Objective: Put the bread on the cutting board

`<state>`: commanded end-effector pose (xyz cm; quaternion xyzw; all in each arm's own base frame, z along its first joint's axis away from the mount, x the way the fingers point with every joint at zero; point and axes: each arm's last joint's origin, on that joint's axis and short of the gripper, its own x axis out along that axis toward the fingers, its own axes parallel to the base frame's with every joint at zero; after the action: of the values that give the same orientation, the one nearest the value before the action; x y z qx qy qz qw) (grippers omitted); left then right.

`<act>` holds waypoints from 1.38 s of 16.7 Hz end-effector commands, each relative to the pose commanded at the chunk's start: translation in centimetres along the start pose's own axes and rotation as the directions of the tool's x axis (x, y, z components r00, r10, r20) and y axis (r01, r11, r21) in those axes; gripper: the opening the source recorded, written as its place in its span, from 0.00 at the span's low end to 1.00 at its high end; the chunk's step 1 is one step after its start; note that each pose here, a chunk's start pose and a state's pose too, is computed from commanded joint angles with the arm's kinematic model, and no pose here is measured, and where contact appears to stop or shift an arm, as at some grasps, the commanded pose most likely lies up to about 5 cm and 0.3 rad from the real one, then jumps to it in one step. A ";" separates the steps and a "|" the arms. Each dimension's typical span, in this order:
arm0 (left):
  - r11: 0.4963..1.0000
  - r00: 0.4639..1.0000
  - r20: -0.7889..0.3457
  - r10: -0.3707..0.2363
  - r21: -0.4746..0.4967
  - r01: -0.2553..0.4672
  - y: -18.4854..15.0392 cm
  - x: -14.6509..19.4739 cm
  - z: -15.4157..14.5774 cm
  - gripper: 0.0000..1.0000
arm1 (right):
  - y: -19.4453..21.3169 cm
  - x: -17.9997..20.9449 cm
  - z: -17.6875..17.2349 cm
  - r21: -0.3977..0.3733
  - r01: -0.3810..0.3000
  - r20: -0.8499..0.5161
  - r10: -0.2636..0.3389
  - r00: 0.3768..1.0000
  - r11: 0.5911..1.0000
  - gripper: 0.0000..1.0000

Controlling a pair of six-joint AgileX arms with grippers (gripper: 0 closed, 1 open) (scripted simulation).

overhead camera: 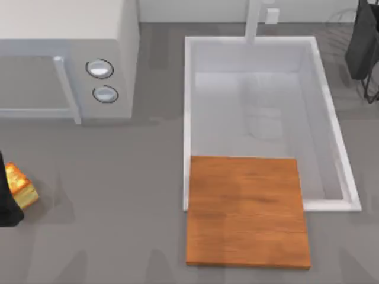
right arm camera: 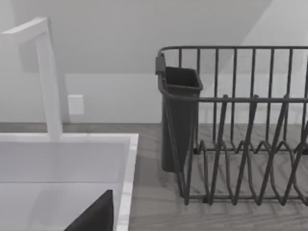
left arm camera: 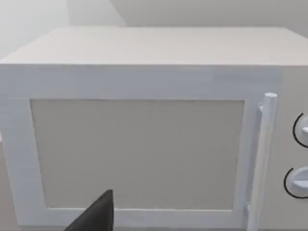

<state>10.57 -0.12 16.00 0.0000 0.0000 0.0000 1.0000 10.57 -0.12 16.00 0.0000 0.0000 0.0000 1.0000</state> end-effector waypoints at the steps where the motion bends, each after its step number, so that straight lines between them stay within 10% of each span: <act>1: 1.000 1.000 0.000 0.000 0.000 0.000 0.0 0.0 0.0 1.00 | 0.0 0.0 0.0 0.000 0.000 0.000 0.000 1.000 1.000 1.00; 6: 0.998 0.997 -0.074 0.003 0.068 0.002 0.0 0.1 2.0 1.00 | 0.0 0.0 0.0 0.000 0.000 0.000 0.000 1.000 1.000 1.00; 11: 0.968 0.922 -0.386 -0.001 0.231 0.098 0.1 2.6 5.8 1.00 | 0.0 0.0 0.0 0.000 0.000 0.000 0.000 1.000 1.000 1.00; 17: 0.874 0.506 -0.862 0.000 0.246 0.419 0.4 10.8 5.5 1.00 | 0.0 0.0 0.0 0.000 0.000 0.000 0.000 1.000 1.000 1.00; 23: 0.758 0.116 -0.993 -0.002 0.074 0.648 1.0 17.7 3.0 1.00 | 0.0 0.0 0.0 0.000 0.000 0.000 0.000 1.000 1.000 1.00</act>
<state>28.27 0.84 19.03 0.2592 0.6230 -0.2320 0.7006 10.57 -0.12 16.00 0.0000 0.0000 0.0000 1.0000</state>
